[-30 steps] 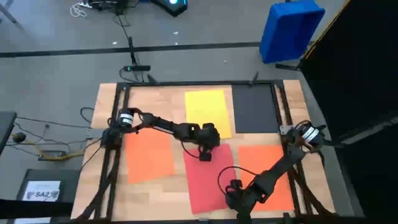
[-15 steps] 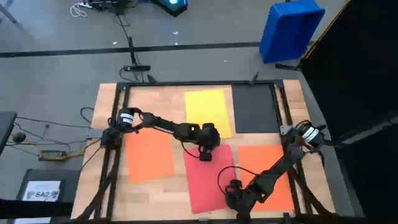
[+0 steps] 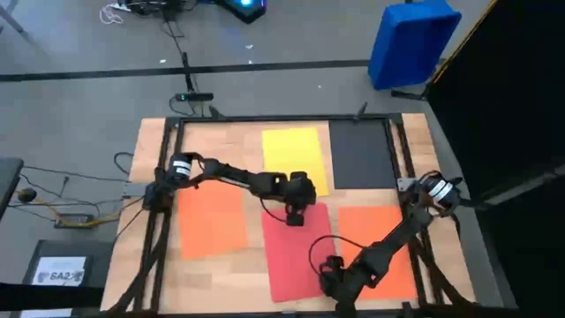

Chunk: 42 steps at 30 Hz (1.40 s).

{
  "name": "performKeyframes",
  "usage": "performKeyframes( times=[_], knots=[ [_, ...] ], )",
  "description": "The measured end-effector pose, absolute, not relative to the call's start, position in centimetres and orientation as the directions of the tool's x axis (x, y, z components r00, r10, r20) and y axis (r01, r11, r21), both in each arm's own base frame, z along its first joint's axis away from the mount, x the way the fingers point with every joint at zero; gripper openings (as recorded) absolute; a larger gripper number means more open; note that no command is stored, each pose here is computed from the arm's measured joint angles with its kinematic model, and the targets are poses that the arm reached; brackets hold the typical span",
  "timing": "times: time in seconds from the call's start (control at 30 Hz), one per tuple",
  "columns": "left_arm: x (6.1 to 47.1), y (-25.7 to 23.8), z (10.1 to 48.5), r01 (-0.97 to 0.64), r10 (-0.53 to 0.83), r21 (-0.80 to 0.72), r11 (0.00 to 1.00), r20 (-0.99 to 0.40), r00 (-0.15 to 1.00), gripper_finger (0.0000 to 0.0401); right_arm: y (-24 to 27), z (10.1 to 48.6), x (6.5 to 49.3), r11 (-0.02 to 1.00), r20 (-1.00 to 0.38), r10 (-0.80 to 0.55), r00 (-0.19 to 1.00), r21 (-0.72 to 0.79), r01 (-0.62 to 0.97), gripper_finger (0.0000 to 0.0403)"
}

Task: Organize paper
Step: Stack the red paper on top of the red paper

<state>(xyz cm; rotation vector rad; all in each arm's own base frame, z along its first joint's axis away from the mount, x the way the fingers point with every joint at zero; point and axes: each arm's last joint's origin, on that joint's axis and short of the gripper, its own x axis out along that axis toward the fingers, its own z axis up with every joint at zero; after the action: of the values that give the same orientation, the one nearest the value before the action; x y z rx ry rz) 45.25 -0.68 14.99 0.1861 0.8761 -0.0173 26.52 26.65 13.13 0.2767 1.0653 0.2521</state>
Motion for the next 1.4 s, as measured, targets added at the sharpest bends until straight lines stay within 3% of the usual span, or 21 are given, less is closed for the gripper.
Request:
performKeyframes(
  times=[0.23, 0.4, 0.53, 0.63, 0.77, 0.93, 1.17, 1.4],
  knots=[
    [45.1, -0.8, 15.9, 0.096, 0.032, 0.124, 0.988, -0.759, 0.651, 0.0, 27.2, 13.5, 26.2, 0.925, -0.806, 0.353, 0.474, 0.377, -0.048, 0.0],
    [43.7, -1.2, 21.6, 0.089, 0.019, 0.122, 0.989, -0.683, 0.73, 0.0, 27.8, 16.9, 27.2, 0.921, -0.75, 0.367, 0.551, 0.378, -0.098, 0.0],
    [40.8, -2.0, 25.1, 0.076, 0.062, 0.161, 0.984, -0.712, 0.699, 0.0, 26.1, 18.7, 26.9, 0.971, -0.786, 0.199, 0.585, 0.239, -0.008, 0.0],
    [38.5, -3.6, 24.9, 0.089, 0.077, 0.172, 0.981, -0.769, 0.635, 0.0, 23.5, 19.7, 25.9, 0.978, -0.831, -0.016, 0.556, 0.103, 0.182, 0.0],
    [35.7, -6.3, 23.1, 0.105, 0.04, 0.121, 0.987, -0.823, 0.567, 0.0, 18.9, 19.3, 25.2, 0.92, -0.918, -0.183, 0.353, -0.034, 0.39, 0.0],
    [32.9, -8.6, 21.1, 0.065, 0.005, 0.045, 0.997, -0.856, 0.518, 0.0, 14.5, 17.5, 26.6, 0.89, -0.979, -0.131, 0.154, -0.048, 0.453, 0.0],
    [30.5, -10.3, 17.4, 0.02, -0.035, -0.029, 0.999, -0.908, 0.417, 0.0, 10.9, 17.2, 28.1, 0.89, -0.987, -0.098, 0.128, -0.029, 0.456, 0.0],
    [29.9, -10.3, 15.7, -0.021, -0.045, -0.06, 0.998, -0.899, 0.435, 0.0, 9.2, 17.1, 28.7, 0.896, -0.993, -0.05, 0.103, 0.0, 0.443, 0.0]
  ],
)
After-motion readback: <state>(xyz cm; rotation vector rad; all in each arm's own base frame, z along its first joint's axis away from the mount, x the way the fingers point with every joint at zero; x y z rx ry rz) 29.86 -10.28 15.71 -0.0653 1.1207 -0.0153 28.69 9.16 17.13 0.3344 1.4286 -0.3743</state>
